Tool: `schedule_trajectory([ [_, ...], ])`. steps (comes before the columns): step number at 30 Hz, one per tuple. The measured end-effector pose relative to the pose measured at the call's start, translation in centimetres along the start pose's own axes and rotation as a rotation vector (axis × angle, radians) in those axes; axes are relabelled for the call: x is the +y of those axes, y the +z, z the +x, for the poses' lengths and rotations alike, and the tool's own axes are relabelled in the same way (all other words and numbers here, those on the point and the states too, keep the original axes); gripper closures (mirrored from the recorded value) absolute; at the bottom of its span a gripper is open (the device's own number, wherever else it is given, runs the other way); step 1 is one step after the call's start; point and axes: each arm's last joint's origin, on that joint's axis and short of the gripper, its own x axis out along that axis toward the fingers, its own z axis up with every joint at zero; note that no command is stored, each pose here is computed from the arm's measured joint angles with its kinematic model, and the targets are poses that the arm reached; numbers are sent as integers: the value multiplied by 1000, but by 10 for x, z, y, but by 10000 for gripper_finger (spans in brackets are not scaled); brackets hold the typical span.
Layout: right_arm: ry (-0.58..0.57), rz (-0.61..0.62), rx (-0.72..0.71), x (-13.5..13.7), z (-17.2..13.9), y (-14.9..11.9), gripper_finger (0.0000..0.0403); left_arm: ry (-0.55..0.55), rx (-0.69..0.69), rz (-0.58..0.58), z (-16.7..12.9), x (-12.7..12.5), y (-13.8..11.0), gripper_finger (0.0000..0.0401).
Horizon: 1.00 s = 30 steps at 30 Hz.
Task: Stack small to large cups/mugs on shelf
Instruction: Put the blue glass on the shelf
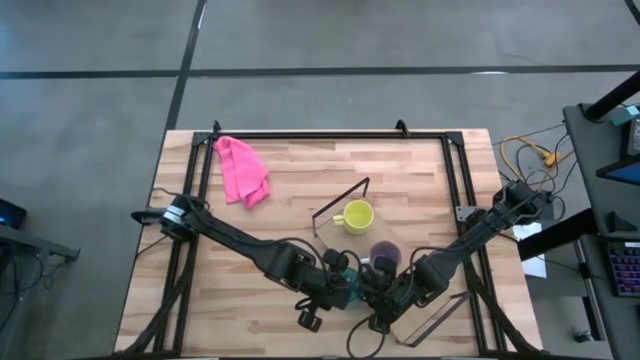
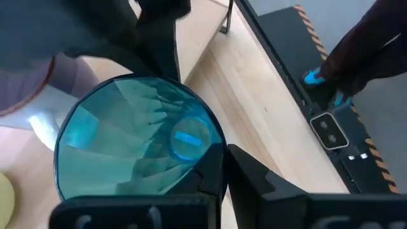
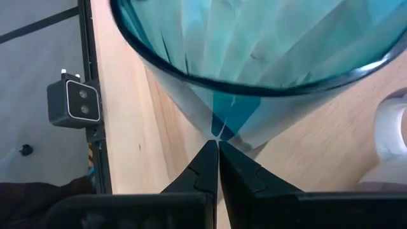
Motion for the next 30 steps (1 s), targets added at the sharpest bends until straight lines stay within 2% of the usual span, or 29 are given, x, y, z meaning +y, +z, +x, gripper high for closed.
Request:
schedule_trajectory([
  [7,3,-2,3,0,0,0,395,-13,-39,-75,8,-3,-1,401],
  [30,44,12,29,10,-4,-10,394,-27,-89,-73,13,-5,0,401],
])
